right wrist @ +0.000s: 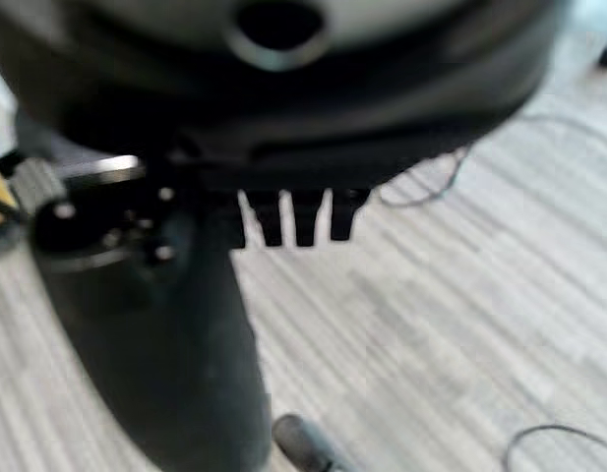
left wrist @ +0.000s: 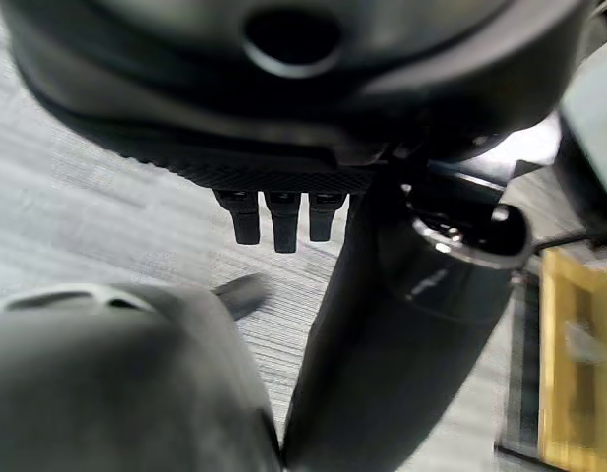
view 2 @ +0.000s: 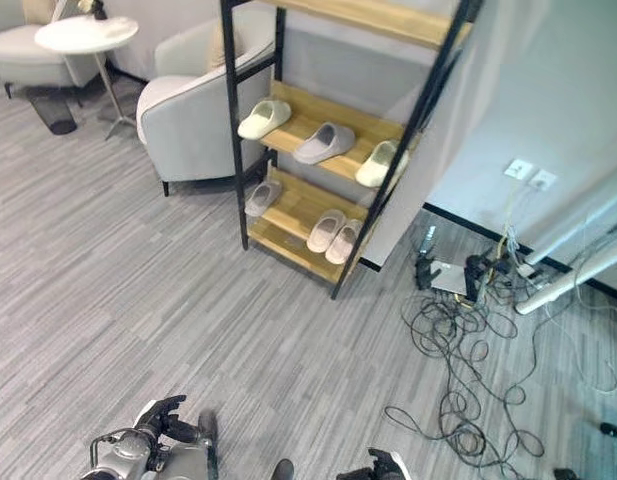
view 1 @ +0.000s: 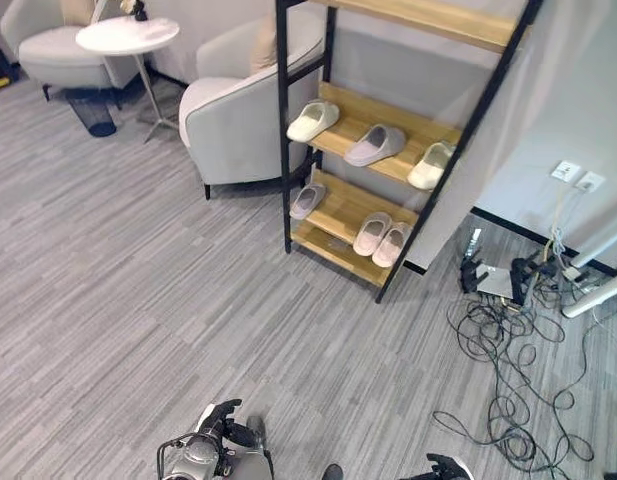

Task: Arrange the slippers neatly on the shoe rack.

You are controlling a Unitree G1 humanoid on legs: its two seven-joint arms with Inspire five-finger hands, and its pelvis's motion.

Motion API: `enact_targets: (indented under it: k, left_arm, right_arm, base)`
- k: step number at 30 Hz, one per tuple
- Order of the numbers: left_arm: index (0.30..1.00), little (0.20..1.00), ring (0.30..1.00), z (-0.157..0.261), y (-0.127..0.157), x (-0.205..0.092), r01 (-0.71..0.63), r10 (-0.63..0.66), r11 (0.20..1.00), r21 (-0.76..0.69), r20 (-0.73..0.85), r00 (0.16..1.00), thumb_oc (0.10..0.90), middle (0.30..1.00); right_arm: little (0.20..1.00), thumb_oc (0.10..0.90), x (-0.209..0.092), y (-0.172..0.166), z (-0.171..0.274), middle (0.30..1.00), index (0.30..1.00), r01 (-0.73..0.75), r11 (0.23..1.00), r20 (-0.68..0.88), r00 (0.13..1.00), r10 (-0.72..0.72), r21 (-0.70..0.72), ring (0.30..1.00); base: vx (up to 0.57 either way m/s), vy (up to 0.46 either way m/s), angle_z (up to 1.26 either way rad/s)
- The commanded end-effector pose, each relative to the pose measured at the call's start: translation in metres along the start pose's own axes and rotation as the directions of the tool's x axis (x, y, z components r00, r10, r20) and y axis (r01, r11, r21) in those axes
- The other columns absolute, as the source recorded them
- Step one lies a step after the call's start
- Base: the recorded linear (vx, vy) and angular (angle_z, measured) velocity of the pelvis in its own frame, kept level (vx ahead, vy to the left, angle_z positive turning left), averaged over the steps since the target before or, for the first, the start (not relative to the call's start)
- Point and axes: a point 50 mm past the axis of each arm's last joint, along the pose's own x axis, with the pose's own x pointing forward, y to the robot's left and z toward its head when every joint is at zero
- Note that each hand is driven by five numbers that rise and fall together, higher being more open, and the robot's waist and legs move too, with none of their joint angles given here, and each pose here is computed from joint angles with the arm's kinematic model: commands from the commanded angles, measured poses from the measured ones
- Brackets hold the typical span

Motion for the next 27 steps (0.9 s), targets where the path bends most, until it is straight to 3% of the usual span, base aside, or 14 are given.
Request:
enact_targets:
  k: [1, 13, 27]
  left_arm:
    - [0.9, 0.9, 0.9, -0.031, 0.0, -0.007, 0.002, 0.003, 0.999, 0.054, -0.087, 0.996, 0.8, 0.9]
    - [0.9, 0.9, 0.9, -0.031, 0.014, -0.007, -0.037, 0.04, 0.999, 0.037, -0.088, 0.995, 0.8, 0.9]
    - [0.9, 0.9, 0.9, -0.037, 0.001, -0.009, 0.005, -0.002, 0.999, 0.036, -0.105, 0.994, 0.8, 0.9]
  right_arm:
    - [0.9, 0.8, 0.002, -0.021, 0.012, 0.9, 0.9, 0.07, 0.997, 0.067, 0.995, -0.071, 0.024, 0.9]
    - [0.9, 0.8, 0.002, -0.006, 0.031, 0.9, 0.9, 0.015, 1.0, 0.128, 0.992, -0.014, -0.006, 0.9]
    - [0.9, 0.8, 0.001, -0.009, 0.018, 0.9, 0.9, 0.017, 1.0, 0.095, 0.995, -0.018, 0.02, 0.9]
  base:
    - [0.17, 0.127, -0.33]
    - [0.21, 0.193, -0.07]
    - [0.26, -0.05, 0.07]
